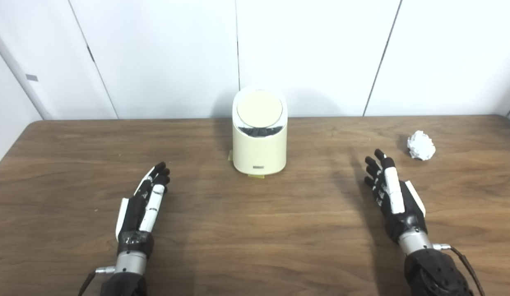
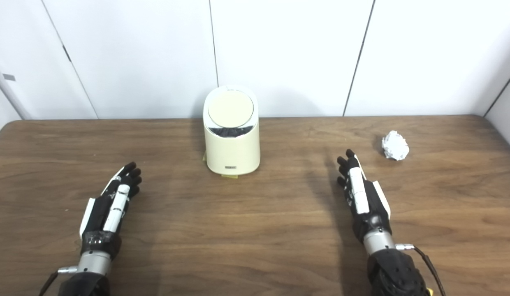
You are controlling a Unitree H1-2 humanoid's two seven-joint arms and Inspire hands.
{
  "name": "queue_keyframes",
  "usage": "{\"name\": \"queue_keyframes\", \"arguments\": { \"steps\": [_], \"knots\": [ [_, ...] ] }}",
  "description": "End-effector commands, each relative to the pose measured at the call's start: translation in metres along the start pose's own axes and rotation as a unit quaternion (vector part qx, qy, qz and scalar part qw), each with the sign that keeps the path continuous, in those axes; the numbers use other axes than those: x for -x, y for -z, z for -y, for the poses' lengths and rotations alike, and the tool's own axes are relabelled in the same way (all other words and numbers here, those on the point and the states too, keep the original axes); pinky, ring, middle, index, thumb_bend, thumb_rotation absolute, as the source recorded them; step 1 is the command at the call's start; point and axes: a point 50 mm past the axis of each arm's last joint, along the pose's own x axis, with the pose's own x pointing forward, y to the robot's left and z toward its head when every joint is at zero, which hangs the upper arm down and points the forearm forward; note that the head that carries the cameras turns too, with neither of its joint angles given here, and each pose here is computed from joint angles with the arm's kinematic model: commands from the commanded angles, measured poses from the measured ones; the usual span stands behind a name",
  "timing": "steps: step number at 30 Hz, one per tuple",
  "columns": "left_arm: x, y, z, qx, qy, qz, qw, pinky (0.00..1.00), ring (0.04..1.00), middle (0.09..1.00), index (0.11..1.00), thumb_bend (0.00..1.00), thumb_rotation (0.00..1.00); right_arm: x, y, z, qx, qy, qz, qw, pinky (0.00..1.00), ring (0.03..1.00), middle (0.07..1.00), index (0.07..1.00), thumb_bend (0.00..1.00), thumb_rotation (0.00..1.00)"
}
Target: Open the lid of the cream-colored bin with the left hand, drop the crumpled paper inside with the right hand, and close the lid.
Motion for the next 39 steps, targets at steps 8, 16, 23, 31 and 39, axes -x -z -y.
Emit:
{"name": "queue_keyframes", "arguments": {
  "steps": [8, 16, 23, 31, 39],
  "knots": [
    [-0.003, -0.003, 0.005, 0.009, 0.014, 0.000, 1.000, 0.92, 0.901, 0.898, 0.935, 0.50, 0.73, -0.006, -0.013, -0.003, -0.003, -0.010, 0.020, 1.000, 0.96, 0.980, 0.957, 1.000, 0.66, 1.00],
    [-0.003, -0.003, 0.005, 0.007, 0.012, 0.000, 1.000, 0.92, 0.900, 0.894, 0.934, 0.49, 0.73, -0.006, -0.012, -0.003, -0.004, -0.011, 0.020, 1.000, 0.96, 0.984, 0.959, 1.000, 0.66, 1.00],
    [-0.003, 0.000, 0.005, -0.003, 0.016, -0.002, 1.000, 0.91, 0.901, 0.897, 0.934, 0.52, 0.74, -0.006, -0.009, -0.005, 0.002, -0.012, 0.019, 1.000, 0.96, 0.979, 0.957, 1.000, 0.66, 1.00],
    [-0.002, 0.005, 0.001, -0.005, 0.028, -0.005, 1.000, 0.93, 0.931, 0.912, 0.952, 0.49, 0.71, -0.004, -0.003, -0.008, 0.001, -0.011, 0.018, 1.000, 0.96, 0.978, 0.954, 1.000, 0.64, 1.00],
    [0.003, 0.016, 0.002, -0.017, 0.033, -0.007, 0.999, 0.96, 0.935, 0.920, 0.956, 0.44, 0.62, -0.003, 0.012, -0.005, -0.001, -0.007, 0.019, 1.000, 0.97, 0.986, 0.960, 1.000, 0.61, 1.00]
  ]
}}
